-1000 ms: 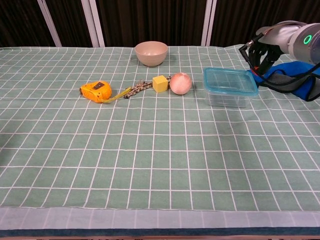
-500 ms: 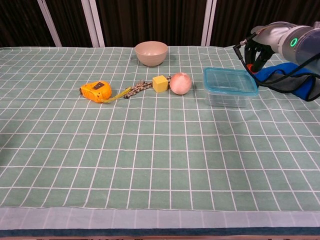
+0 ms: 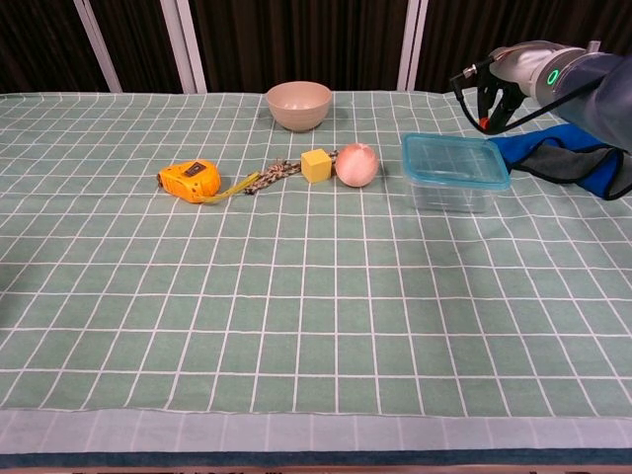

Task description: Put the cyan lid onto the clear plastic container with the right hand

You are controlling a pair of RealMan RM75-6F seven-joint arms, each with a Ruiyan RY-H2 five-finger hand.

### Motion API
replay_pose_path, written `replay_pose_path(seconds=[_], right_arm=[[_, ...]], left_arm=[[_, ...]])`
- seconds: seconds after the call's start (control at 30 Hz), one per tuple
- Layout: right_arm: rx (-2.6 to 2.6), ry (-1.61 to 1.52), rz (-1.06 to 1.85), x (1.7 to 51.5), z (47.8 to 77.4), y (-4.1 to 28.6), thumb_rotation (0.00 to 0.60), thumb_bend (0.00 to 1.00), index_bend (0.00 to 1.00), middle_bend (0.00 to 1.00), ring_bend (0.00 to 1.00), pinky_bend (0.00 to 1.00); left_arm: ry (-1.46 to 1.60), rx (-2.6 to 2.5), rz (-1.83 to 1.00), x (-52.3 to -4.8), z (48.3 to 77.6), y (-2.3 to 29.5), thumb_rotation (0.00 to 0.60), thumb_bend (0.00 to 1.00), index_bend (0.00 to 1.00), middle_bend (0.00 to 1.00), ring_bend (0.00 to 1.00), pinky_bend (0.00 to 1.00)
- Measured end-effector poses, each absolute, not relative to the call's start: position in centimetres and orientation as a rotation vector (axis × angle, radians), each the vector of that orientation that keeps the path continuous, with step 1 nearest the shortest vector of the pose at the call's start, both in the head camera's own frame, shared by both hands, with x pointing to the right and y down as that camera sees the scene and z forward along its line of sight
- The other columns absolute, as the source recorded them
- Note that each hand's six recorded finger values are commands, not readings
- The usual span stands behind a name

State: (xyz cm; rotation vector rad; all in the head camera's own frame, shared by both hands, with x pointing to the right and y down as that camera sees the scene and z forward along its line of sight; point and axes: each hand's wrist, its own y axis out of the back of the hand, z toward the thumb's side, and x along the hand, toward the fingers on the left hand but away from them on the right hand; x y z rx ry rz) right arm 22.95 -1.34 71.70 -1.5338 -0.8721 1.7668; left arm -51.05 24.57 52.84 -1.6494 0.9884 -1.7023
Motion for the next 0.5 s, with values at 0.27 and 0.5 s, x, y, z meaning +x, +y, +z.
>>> replay_pose_path(seconds=[0.27,0.5], right_arm=[[-1.534,-0.882,1.789,23.4,73.4,-2.1,0.6,0.5,0.7,0.27,0.18,0.0],[-1.579,-0.892,1.788,23.0,74.5,-1.7,0.6,0.5,0.7,0.26,0.18,0.0]], left_arm=[[0.989,-1.644,-1.717,-51.1,53.0,24.6,0.6,0.52,0.17,0.0,0.0,0.0],[0.987,-1.643,-1.72,-51.1,53.1,24.6,0.6,0.52,0.17,0.0,0.0,0.0]])
